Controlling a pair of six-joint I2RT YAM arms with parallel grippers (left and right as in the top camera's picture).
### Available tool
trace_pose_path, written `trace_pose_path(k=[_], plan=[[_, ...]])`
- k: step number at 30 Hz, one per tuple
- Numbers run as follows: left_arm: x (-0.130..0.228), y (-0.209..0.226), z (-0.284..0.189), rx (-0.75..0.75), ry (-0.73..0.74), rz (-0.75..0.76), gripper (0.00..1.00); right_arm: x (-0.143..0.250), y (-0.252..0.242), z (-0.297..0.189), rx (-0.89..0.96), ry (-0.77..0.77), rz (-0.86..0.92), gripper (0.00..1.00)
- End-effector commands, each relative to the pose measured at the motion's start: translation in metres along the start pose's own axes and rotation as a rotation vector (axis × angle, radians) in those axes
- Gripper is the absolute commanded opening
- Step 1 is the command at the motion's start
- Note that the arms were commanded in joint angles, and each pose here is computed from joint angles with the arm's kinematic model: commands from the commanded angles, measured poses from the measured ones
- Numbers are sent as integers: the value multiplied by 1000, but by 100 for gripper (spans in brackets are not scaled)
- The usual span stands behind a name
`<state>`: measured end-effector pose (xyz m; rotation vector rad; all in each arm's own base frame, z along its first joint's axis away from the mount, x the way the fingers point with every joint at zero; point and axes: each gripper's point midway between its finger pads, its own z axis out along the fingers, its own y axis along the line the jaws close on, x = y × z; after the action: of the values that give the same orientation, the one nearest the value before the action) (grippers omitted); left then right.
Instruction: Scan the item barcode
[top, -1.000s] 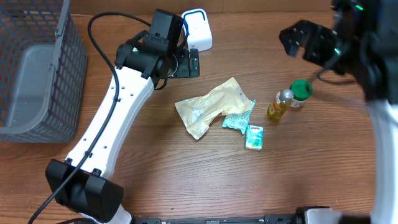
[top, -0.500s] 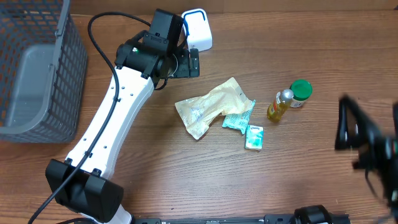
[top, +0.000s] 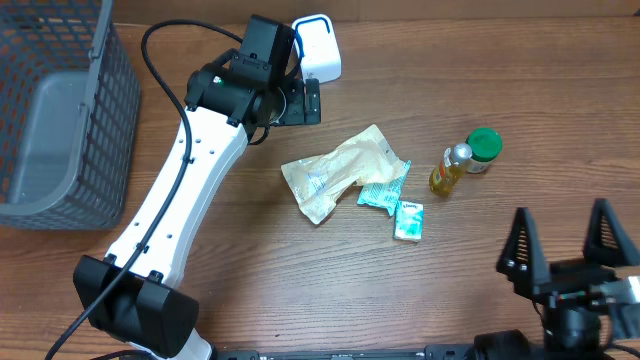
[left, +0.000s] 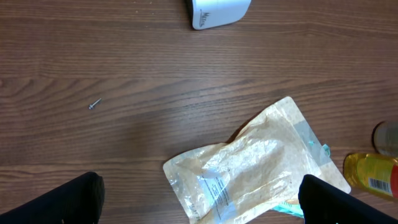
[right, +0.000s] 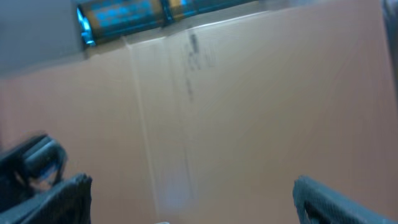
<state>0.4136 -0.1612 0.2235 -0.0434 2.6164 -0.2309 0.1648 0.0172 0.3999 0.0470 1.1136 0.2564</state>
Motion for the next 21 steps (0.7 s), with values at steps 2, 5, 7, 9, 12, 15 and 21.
trace_pose_path(k=[2,5,7,9,12,15,21], plan=[[-2,2,2,-14,-3,4,100,20,13,2,-107,-107,-80,100],[-2,2,2,-14,-3,4,100,35,12,0,-122,-154,-80,100],[-2,2,2,-14,-3,4,100,55,9,0,-122,-139,-80,100],[-2,2,2,-14,-3,4,100,72,6,0,-118,-111,-77,100],[-2,2,2,-14,-3,4,100,97,1,0,-111,-58,-76,100],[-2,2,2,-14,-3,4,100,122,-3,-2,-103,3,-74,100],[-2,2,2,-14,-3,4,100,176,-12,-7,-80,207,-63,100]])
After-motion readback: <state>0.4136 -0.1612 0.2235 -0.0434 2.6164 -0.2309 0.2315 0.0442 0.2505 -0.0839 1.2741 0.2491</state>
